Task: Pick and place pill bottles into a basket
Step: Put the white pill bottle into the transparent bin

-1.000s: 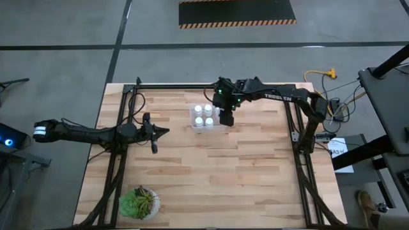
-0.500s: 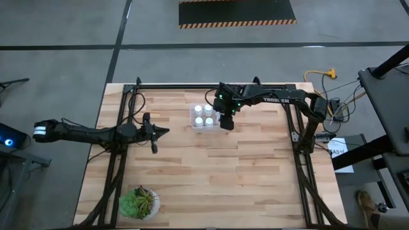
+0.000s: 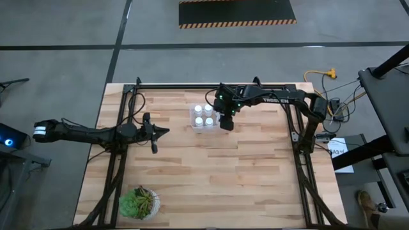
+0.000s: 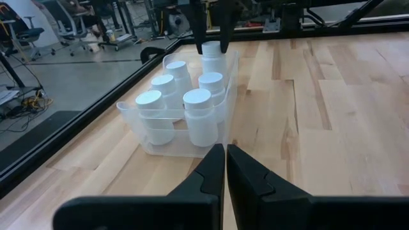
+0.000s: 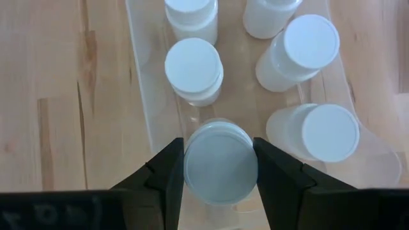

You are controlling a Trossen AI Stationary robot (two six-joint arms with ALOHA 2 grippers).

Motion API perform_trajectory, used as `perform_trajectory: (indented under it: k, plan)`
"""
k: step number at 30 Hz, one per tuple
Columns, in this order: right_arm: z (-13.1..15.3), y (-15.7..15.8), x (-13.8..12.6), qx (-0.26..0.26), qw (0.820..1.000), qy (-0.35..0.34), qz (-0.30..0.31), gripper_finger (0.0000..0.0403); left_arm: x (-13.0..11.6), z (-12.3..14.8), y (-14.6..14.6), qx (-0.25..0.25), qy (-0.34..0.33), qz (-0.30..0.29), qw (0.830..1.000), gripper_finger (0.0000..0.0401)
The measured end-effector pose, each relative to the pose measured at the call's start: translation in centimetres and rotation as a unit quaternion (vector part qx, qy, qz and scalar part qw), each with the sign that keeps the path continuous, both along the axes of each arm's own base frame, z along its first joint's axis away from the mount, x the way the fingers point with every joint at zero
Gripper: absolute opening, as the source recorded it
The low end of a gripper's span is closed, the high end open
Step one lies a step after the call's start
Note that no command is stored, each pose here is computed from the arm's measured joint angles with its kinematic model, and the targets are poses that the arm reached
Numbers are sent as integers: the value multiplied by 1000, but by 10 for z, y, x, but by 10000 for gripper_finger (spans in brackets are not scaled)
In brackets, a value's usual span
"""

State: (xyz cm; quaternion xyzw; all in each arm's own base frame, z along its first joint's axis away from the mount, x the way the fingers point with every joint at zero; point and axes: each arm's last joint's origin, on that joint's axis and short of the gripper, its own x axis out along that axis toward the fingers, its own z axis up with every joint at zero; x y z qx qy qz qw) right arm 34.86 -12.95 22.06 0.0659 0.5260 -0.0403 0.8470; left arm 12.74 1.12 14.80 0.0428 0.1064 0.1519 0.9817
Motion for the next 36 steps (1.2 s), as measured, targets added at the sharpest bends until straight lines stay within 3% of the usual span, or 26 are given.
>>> perform_trajectory:
  k: [24,36]
  plan:
    - [51,-10,1,15,999,6,-33,143,0,0,0,0,1,0,1000,0]
    - [114,-22,-8,9,998,-19,-56,143,0,0,0,0,1,0,1000,0]
